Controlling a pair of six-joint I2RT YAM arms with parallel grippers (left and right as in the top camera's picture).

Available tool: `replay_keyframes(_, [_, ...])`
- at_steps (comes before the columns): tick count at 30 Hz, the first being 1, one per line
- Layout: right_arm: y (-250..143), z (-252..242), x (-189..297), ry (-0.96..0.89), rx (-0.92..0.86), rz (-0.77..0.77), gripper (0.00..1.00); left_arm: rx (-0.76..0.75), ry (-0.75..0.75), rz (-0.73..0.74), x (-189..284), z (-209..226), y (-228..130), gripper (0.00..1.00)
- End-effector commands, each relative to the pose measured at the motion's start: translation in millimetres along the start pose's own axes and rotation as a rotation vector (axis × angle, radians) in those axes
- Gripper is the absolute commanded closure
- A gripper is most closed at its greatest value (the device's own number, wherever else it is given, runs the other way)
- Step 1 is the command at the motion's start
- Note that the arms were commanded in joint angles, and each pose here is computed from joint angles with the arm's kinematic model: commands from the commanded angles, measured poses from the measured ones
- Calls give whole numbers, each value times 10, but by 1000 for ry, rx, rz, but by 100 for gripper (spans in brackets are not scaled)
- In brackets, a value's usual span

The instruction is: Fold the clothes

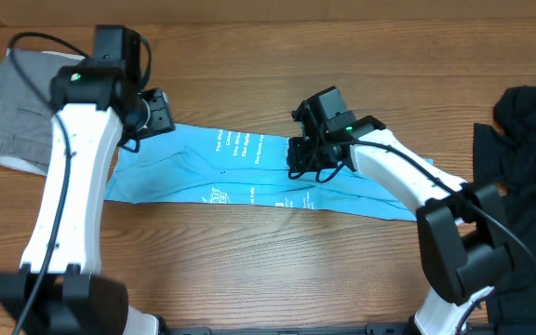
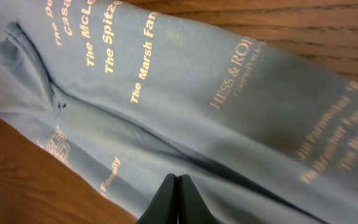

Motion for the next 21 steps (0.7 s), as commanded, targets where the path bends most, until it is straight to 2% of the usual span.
replay_keyframes(1, [-110,37,-254,9,-9,48,96,12,-21,-37,142,-24,21,0])
replay_keyframes(10, [-31,172,-460,6,62,-20,96,12,-20,-29,113,-25,22,0])
replay_keyframes(17, [22,173,-455,-2,77,-46,84,12,-20,-29,113,-25,22,0])
replay_keyframes(19, [49,172,-431,-2,95,-52,54,12,-20,-29,113,-25,23,0])
replay_keyframes(21, [107,186,-368,14,89,-64,52,12,-20,-29,113,-25,23,0])
Point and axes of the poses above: each gripper's point midway between its finger pads, its own x axis back along the fingers, its own z axis along the line the jaws close on, y = z × x, the point moved 3 cm from there along x, back along the fingers, and after that the axes turned 7 degrees about -x, right-handed, at the moved point
